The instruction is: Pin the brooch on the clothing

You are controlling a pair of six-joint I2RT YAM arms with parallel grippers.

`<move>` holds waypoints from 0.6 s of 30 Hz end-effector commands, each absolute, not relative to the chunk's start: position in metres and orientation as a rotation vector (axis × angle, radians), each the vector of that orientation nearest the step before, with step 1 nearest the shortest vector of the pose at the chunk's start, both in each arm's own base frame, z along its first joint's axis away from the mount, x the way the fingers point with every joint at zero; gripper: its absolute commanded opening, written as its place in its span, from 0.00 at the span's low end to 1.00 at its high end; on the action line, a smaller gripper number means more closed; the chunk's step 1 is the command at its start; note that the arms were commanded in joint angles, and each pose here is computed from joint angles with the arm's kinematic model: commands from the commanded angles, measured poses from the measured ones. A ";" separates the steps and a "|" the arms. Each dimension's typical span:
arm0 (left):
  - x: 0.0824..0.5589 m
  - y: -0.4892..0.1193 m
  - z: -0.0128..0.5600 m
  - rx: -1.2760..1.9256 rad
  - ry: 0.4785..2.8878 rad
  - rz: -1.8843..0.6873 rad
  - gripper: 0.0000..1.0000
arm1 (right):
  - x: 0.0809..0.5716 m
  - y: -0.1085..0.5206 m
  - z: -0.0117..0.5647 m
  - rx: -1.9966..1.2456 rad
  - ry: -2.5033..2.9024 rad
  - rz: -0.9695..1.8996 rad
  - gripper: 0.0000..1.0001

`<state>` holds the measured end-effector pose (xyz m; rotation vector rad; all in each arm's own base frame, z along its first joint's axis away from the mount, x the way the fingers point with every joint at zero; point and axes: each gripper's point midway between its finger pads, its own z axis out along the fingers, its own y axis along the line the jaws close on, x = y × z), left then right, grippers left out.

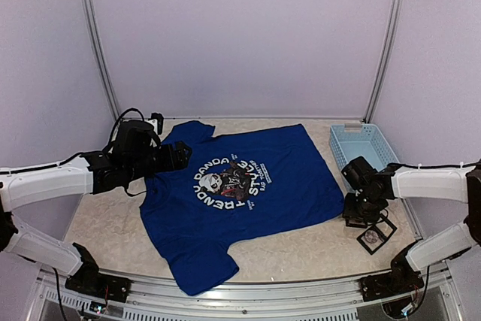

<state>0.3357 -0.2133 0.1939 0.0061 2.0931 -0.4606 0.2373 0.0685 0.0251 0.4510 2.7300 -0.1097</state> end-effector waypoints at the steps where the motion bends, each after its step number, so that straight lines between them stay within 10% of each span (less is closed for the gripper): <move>1: 0.339 -0.216 0.204 0.019 2.067 -0.490 0.92 | 0.243 0.057 0.019 0.458 2.711 -0.152 0.60; 18: 0.340 -0.213 0.203 0.016 2.069 -0.477 0.92 | 0.246 0.057 0.009 0.430 2.726 -0.121 0.52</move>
